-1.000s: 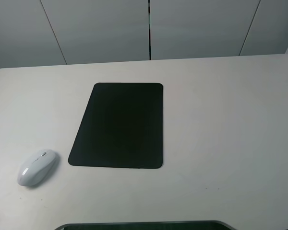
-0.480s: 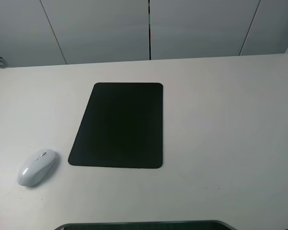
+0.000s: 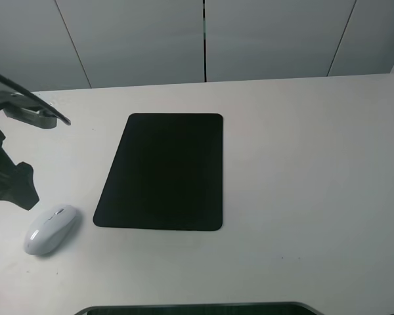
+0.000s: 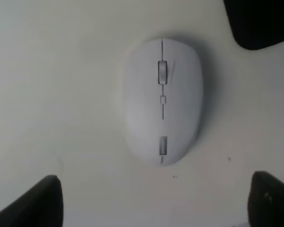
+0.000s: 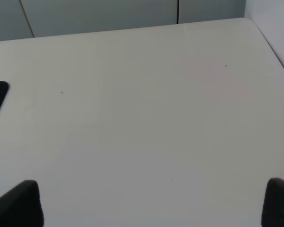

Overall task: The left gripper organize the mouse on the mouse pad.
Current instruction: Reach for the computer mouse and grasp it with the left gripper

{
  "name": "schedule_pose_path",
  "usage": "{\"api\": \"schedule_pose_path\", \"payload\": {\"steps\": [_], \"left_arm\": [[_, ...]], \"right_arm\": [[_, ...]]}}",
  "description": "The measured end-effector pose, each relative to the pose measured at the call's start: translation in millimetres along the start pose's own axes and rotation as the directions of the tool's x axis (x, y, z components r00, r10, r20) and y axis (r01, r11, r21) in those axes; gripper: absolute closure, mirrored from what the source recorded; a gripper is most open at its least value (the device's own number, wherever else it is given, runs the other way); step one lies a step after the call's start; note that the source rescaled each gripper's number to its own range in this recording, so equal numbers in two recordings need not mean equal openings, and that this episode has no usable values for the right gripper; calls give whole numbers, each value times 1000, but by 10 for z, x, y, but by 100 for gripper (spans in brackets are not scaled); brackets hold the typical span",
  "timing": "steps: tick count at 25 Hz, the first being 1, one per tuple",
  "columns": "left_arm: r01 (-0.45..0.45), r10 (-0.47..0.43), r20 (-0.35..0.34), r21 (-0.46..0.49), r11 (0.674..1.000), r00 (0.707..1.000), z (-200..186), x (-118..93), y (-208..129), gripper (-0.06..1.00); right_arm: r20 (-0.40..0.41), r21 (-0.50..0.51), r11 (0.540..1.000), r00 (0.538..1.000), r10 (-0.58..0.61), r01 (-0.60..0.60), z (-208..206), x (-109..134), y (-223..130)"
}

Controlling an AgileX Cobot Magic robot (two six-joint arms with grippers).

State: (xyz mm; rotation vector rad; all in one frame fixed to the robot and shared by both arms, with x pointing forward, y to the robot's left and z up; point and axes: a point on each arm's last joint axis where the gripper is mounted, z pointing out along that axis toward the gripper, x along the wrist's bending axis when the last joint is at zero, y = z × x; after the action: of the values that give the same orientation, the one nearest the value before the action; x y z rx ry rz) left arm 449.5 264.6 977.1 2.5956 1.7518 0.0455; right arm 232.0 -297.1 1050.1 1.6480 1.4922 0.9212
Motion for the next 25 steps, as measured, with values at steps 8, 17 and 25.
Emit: {"api": "schedule_pose_path", "payload": {"steps": [8, 17, 25], "left_arm": [[-18, 19, -48, 12, 1000, 999, 248, -36, -64, -6], [-24, 25, -49, 34, 999, 998, 460, -80, 42, -6], [-38, 42, -53, 80, 996, 998, 631, -93, 91, -6]], "right_arm": [[0, 0, 1000, 1000, 0, 0, 0, 0, 0], [0, 0, 1000, 1000, 2, -2, 0, 0, 0], [0, 0, 1000, 1000, 2, -2, 0, 0, 0]]}}
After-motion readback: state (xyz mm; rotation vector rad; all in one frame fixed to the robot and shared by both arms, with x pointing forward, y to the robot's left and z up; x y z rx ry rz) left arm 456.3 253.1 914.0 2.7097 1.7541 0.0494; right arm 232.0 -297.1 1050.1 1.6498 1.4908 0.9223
